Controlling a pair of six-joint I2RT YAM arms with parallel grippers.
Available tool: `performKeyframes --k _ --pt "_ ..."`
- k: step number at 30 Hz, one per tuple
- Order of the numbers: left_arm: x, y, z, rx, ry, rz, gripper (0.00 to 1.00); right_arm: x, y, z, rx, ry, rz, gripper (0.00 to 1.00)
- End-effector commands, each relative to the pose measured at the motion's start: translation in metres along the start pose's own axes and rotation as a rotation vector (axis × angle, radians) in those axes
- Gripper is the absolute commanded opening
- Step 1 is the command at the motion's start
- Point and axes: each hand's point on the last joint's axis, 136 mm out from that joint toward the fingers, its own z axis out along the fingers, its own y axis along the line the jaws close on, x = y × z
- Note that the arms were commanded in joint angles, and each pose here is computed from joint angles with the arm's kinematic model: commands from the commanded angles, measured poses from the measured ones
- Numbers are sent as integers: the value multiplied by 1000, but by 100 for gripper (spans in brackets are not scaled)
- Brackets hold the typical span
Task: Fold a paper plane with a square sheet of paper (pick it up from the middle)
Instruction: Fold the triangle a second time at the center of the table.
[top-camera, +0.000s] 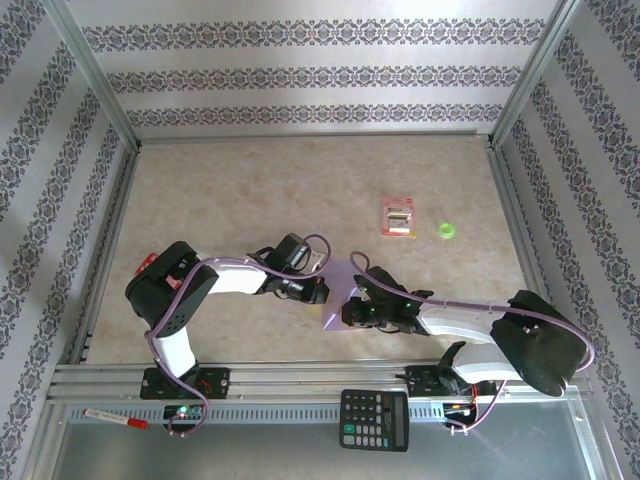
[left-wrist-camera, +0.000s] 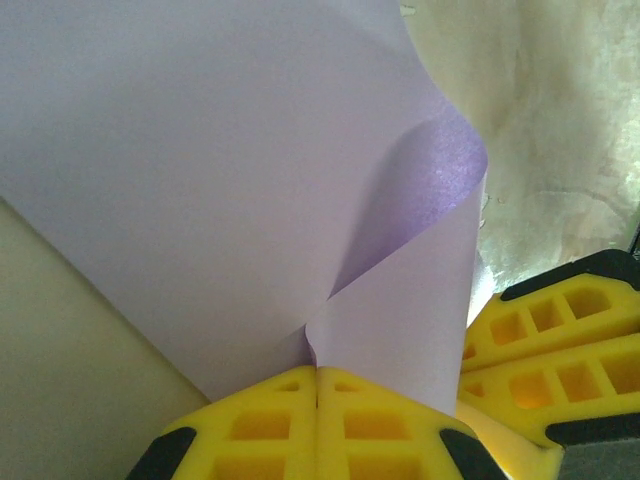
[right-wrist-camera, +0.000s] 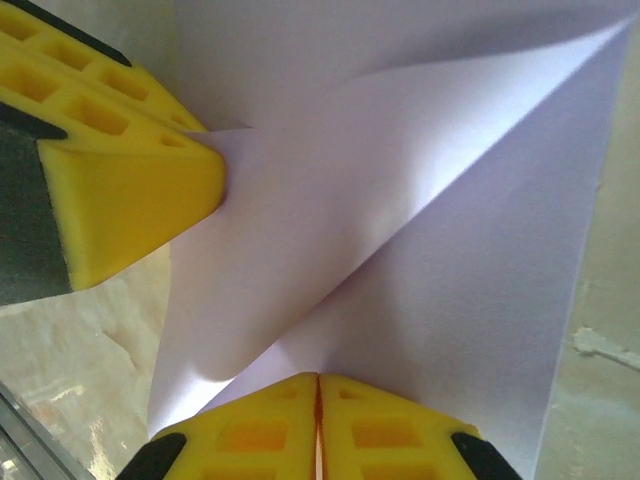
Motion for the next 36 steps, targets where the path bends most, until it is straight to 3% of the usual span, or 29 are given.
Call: performKeyframes --k 1,15,23,30,36 --pt "9 14 6 -45 40 -27 0 6 -20 0 78 18 8 9" --pt "29 34 6 -126 90 -54 0 -6 -9 -12 57 -13 -15 13" --pt "41 45 9 -154 114 -83 0 -18 39 -27 -123 -85 -8 18" --pt "43 48 11 -157 116 -94 0 -10 72 -18 -204 -74 -34 15" --pt "44 48 12 -159 118 -92 0 -3 71 -1 -182 -36 -37 13"
